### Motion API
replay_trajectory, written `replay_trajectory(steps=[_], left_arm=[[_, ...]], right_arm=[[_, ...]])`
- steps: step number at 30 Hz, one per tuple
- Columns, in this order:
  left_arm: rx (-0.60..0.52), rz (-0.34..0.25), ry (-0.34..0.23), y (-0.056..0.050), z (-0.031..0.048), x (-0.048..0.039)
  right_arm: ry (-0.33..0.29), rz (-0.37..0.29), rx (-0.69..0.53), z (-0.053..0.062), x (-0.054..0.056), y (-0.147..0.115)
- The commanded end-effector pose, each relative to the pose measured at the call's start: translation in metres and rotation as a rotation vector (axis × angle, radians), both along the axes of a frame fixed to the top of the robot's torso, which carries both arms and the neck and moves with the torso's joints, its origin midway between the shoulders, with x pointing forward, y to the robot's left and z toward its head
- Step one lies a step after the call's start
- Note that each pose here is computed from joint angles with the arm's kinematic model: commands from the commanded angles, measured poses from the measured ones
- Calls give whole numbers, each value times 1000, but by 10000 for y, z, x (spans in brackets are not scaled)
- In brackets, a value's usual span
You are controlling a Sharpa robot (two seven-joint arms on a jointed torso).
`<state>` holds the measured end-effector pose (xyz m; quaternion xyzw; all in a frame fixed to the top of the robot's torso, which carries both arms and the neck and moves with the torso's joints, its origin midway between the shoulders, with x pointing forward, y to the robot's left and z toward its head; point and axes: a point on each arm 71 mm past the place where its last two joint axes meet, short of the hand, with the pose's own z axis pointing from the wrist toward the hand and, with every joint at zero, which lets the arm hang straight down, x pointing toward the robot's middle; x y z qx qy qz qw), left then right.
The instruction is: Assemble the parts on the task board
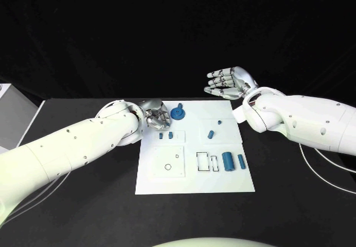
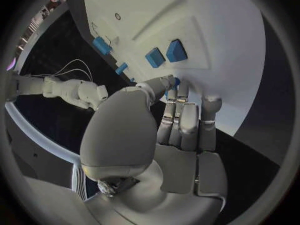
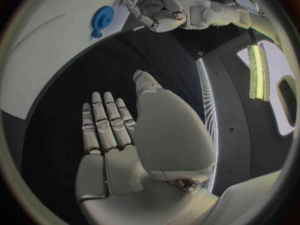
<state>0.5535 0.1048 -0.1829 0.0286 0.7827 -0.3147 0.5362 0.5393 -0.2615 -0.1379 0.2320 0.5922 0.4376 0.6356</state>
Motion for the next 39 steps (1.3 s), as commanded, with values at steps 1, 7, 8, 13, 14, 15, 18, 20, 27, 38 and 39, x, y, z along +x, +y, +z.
replay_trajectory(steps=[1, 7, 8, 13, 14, 15, 18, 20, 27, 38, 39], left_arm=[[32, -22, 27, -36, -77, -43], [36, -14, 21, -16, -79, -34], [36, -13, 21, -12, -79, -32], [36, -9, 18, 1, -78, -29], [34, -9, 17, 3, -77, -29], [33, -8, 16, 4, -76, -29], [27, -9, 11, 4, -69, -32], [23, -9, 9, 4, -65, -35], [9, -7, 0, 6, -53, -39], [-2, 2, -9, 29, -42, -35], [-3, 4, -11, 35, -41, -34]], right_arm=[[-6, 16, 0, 6, -4, 15], [-6, 15, 0, 7, -5, 11], [-6, 15, -1, 7, -5, 10], [-6, 14, -1, 6, -5, 5], [-5, 14, -1, 6, -5, 4], [-5, 13, -1, 6, -5, 3], [-5, 13, -1, 6, -4, -1], [-5, 12, -1, 6, -4, -4], [-5, 10, -2, 4, -2, -12], [-2, 9, -3, 0, -2, -19], [-1, 10, -4, -1, -2, -21]])
